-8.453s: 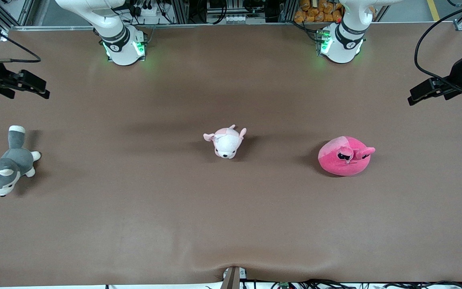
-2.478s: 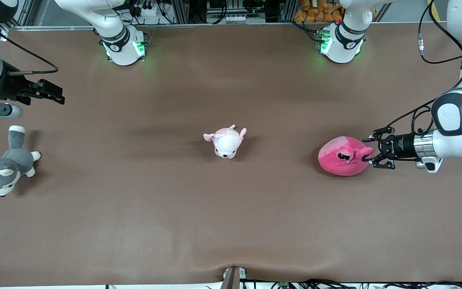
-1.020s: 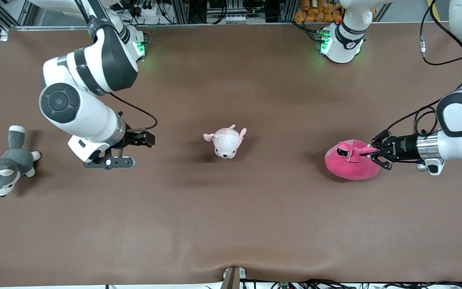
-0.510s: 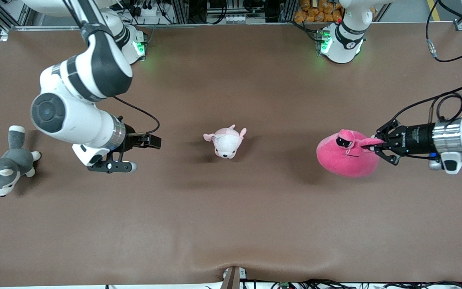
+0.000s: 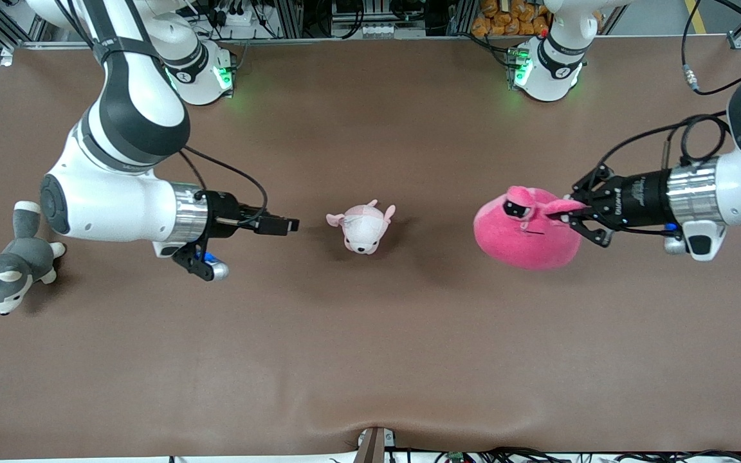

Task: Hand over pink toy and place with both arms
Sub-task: 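Lift the pink plush with the left gripper while the right gripper approaches, then grasp the pink plush with the right gripper beside the left gripper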

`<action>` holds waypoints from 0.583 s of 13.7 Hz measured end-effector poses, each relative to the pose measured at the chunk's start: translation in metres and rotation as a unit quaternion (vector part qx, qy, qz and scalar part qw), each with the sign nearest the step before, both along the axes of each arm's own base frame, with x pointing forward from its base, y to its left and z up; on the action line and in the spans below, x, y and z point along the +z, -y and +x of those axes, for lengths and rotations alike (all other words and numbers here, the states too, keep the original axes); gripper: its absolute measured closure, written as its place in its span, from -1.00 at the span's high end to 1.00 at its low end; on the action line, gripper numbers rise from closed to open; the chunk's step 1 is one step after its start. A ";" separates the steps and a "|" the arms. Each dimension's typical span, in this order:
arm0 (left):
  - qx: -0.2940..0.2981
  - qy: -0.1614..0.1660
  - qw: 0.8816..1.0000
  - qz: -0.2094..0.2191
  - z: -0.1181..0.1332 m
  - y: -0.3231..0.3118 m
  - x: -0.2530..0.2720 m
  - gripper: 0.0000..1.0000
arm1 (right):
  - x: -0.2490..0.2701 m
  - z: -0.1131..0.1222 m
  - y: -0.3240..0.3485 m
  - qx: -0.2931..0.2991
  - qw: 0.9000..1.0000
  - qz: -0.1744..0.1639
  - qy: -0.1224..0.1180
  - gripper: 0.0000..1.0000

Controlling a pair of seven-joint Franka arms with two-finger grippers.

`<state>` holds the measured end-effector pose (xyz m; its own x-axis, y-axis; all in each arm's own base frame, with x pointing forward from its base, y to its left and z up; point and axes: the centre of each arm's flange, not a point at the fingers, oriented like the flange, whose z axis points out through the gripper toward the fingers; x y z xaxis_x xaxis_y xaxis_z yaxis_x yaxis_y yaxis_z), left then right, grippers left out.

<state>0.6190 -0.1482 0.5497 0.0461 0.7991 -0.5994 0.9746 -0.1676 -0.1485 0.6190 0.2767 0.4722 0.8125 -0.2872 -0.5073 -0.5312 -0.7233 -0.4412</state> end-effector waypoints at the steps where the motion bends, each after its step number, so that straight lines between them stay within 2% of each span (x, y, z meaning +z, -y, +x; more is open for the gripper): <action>1: 0.012 -0.003 1.000 -0.002 -0.003 0.019 0.008 -0.77 | 0.001 0.000 -0.004 -0.024 0.999 0.014 -0.023 1.00; 4: 0.057 -0.024 0.998 -0.006 -0.014 0.073 0.024 -0.77 | 0.000 0.003 -0.014 -0.101 0.987 0.061 -0.108 1.00; 6: 0.076 -0.029 0.997 -0.009 -0.020 0.098 0.030 -0.77 | -0.003 0.006 -0.020 -0.140 0.972 0.095 -0.164 1.00; 8: 0.093 -0.034 0.995 -0.010 -0.027 0.127 0.032 -0.77 | -0.003 0.009 -0.028 -0.163 0.954 0.142 -0.207 1.00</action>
